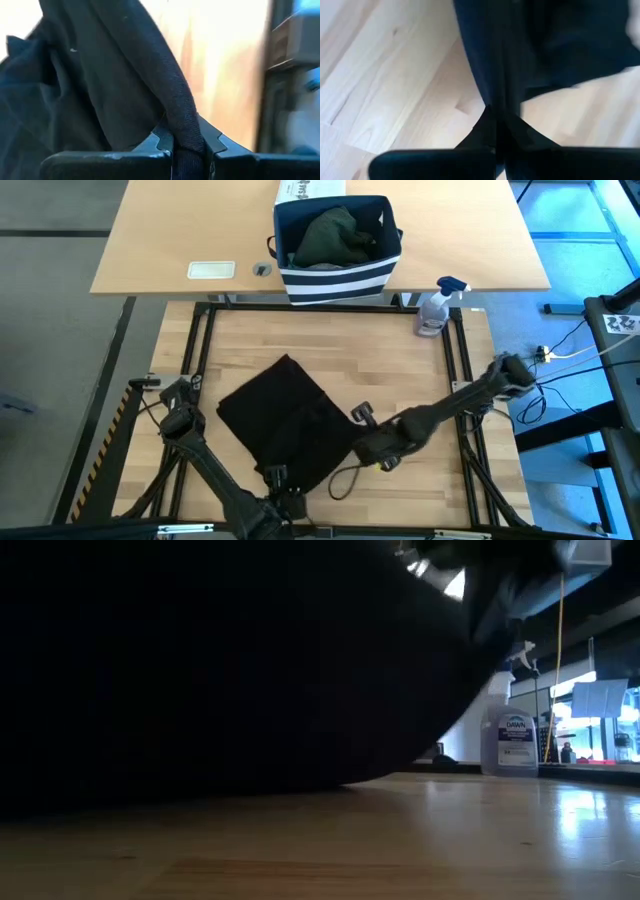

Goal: Fold Laundry from Bin
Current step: Fold the black shirt

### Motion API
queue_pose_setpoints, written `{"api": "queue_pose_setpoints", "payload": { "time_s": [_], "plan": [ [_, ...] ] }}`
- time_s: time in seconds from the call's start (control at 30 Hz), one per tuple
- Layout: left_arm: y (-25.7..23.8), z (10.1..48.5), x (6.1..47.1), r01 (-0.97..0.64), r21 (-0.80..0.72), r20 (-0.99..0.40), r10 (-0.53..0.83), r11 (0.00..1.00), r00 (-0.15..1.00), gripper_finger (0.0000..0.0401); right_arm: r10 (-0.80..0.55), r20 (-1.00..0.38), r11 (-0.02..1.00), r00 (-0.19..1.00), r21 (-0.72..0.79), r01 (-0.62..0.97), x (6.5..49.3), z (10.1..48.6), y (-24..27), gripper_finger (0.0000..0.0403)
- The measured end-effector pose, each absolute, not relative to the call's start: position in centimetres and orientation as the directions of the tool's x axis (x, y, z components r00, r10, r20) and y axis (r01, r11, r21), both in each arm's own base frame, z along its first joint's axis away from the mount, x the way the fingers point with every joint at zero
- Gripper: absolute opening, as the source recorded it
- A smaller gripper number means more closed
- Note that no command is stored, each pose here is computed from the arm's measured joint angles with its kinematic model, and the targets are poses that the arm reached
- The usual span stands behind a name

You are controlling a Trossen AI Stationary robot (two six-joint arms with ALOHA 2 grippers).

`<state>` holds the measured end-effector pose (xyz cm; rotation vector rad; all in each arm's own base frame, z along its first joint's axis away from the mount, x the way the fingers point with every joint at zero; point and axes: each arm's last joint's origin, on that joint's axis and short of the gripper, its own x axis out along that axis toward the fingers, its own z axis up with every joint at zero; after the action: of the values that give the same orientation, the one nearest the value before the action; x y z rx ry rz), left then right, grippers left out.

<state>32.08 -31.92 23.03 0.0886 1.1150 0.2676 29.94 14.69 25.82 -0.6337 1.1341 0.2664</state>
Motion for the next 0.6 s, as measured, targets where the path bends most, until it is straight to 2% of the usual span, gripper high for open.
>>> {"api": "queue_pose_setpoints", "payload": {
  "time_s": [0.33,0.6],
  "plan": [
    [-32.7,27.6,32.4,-0.203,0.175,-0.763,0.263,0.964,0.591,0.0024,-0.146,-0.757,0.819,0.637,-0.454,-0.351,26.7,31.9,13.7,0.0],
    [-32.2,28.7,32.0,-0.284,0.174,-0.736,0.317,0.943,0.598,0.0024,-0.233,-0.664,0.772,0.71,-0.571,-0.281,27.3,33.0,12.7,0.0]
  ]
}}
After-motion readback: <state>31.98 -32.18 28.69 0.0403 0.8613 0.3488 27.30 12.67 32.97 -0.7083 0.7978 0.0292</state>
